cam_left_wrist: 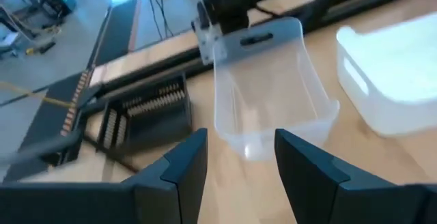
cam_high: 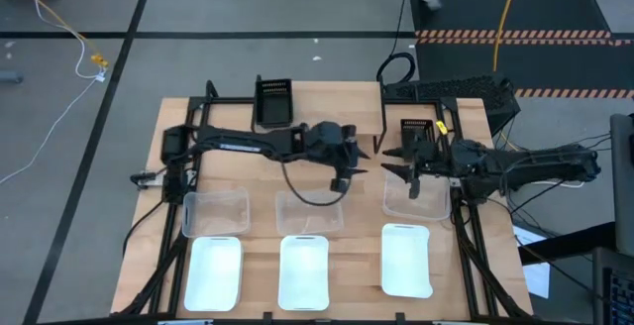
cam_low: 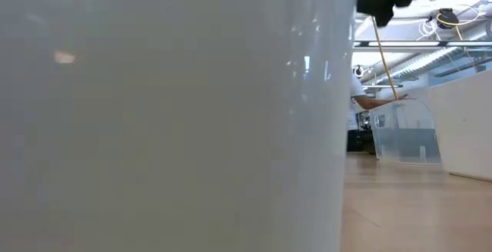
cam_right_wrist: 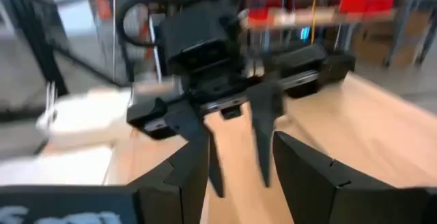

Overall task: Stack baskets on shelf by color
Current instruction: Stack the black bin on top of the other black bins on the shelf

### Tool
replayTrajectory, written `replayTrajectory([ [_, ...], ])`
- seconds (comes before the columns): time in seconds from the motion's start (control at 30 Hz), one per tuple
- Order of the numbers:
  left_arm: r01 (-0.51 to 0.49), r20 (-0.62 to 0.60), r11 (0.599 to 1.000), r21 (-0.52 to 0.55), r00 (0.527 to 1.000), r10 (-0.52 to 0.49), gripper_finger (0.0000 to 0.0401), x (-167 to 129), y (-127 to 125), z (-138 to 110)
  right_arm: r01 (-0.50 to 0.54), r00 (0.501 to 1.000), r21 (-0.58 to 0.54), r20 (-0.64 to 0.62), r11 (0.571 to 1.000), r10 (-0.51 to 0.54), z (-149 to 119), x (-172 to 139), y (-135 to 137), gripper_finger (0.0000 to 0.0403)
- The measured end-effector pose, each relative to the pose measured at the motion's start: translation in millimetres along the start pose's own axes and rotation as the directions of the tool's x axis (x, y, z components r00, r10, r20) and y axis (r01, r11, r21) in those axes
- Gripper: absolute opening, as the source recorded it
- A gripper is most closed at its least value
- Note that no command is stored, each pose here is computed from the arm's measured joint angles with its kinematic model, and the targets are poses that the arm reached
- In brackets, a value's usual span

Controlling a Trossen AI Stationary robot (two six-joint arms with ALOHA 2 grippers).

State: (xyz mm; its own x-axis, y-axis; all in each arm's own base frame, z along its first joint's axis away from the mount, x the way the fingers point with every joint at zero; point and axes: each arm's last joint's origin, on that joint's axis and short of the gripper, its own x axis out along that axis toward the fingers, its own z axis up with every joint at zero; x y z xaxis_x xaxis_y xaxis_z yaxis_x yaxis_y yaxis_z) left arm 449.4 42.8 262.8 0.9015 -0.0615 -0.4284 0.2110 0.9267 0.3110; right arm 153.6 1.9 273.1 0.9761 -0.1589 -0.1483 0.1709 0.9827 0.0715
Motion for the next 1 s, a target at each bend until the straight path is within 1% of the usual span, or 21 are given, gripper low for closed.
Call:
replayTrajectory([
  [0.1,0.042,0.051,0.999,-0.018,0.998,-0.041,0.0172,24,2,10,0.014,0.997,0.001,-0.074,1.0,-0.013,24,-9,5,0.0157],
  [0.17,0.07,0.078,0.996,-0.047,0.995,-0.067,0.0172,43,4,13,0.046,0.996,-0.006,-0.082,0.999,-0.047,41,-17,6,0.0157],
  [0.27,0.037,0.104,0.996,-0.079,0.994,-0.028,0.0172,67,15,19,0.099,0.991,0.014,-0.091,0.995,-0.098,61,-29,5,0.0157],
  [0.33,0.001,0.154,0.994,-0.105,0.988,0.015,0.0172,80,24,26,0.086,0.994,0.049,-0.078,0.995,-0.082,69,-36,6,0.0157],
  [0.43,-0.03,0.268,0.99,-0.136,0.961,0.066,0.0172,97,32,34,0.051,0.996,0.071,-0.081,0.996,-0.046,65,-39,10,0.0157],
  [0.5,-0.043,0.293,0.991,-0.124,0.953,0.078,0.0172,111,30,31,0.036,0.995,0.082,-0.1,0.996,-0.028,56,-38,12,0.0157],
  [0.6,-0.068,0.266,0.99,-0.127,0.959,0.1,0.0172,131,28,17,0.01,0.994,0.115,-0.107,0.993,0.003,43,-32,17,0.0157],
  [0.67,-0.087,0.275,0.987,-0.136,0.954,0.122,0.0172,139,30,9,-0.028,0.998,0.137,-0.058,0.99,0.036,38,-27,22,0.0157],
  [0.77,-0.109,0.288,0.98,-0.164,0.945,0.153,0.0172,147,32,0,-0.102,0.993,0.141,0.077,0.985,0.091,39,-24,30,0.0157],
  [0.83,-0.138,0.257,0.976,-0.167,0.95,0.178,0.0172,153,30,-8,-0.139,0.981,0.128,0.155,0.982,0.119,44,-25,34,0.0157],
  [0.87,-0.151,0.238,0.975,-0.162,0.953,0.187,0.0172,156,29,-12,-0.15,0.976,0.12,0.176,0.981,0.128,46,-25,35,0.0157],
  [1.0,-0.149,0.162,0.982,-0.113,0.973,0.166,0.0172,158,26,-19,-0.147,0.975,0.092,0.182,0.985,0.128,46,-25,36,0.0157],
])
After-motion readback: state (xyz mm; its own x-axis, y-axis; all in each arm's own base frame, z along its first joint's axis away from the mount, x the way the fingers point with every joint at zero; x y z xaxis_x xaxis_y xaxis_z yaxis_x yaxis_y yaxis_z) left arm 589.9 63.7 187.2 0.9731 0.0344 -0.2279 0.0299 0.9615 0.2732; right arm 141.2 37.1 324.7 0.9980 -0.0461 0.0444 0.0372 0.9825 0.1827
